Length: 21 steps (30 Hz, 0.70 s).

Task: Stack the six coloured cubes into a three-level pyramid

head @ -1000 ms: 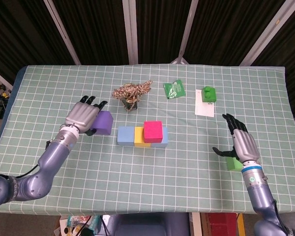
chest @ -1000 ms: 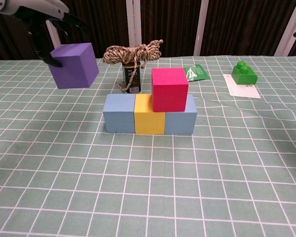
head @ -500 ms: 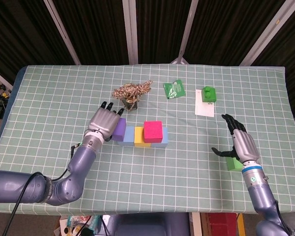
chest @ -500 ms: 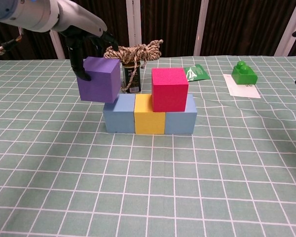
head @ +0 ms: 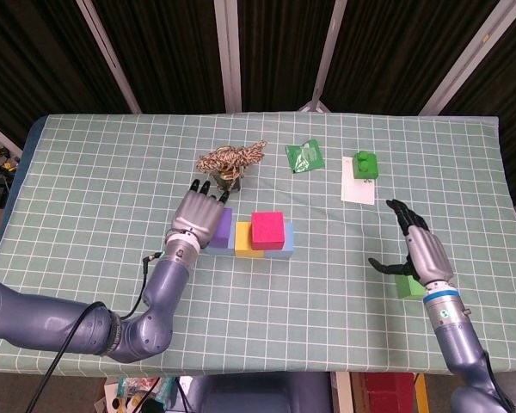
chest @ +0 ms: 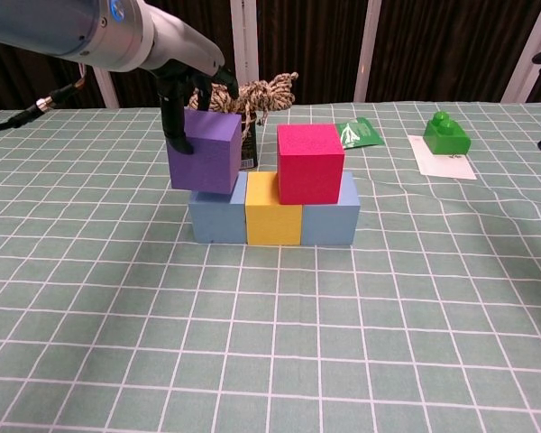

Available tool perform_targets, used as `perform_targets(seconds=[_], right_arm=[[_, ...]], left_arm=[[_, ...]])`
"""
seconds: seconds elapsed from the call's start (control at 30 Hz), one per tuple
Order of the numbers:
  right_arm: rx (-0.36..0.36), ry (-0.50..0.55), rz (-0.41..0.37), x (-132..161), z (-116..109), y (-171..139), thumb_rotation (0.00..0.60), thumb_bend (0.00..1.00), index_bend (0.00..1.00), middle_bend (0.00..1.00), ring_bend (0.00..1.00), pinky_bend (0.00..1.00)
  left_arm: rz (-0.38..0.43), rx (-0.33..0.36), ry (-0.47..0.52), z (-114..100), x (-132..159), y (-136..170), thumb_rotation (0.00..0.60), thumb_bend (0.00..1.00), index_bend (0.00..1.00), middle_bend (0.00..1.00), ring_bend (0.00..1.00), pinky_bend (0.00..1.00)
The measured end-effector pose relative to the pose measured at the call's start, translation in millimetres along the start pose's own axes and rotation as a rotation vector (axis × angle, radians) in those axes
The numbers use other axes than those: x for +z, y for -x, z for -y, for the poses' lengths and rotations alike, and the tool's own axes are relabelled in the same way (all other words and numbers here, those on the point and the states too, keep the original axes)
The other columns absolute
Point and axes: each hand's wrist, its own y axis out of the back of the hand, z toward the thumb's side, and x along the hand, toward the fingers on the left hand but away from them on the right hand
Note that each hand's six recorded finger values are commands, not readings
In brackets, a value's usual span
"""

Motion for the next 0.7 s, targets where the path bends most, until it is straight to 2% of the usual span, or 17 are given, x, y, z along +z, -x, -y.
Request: perform_targets(seconds=[0.7], right_arm=[[0.003, 0.025, -0.012, 3.2, -3.0, -1.6, 0.600, 0.22, 0.00, 0.00, 0.00, 0.00]], left_arm=[[0.004, 0.018, -0.012, -5.0, 21.2, -6.4, 0.600, 0.41, 0.00, 0.32, 0.00, 0.00]])
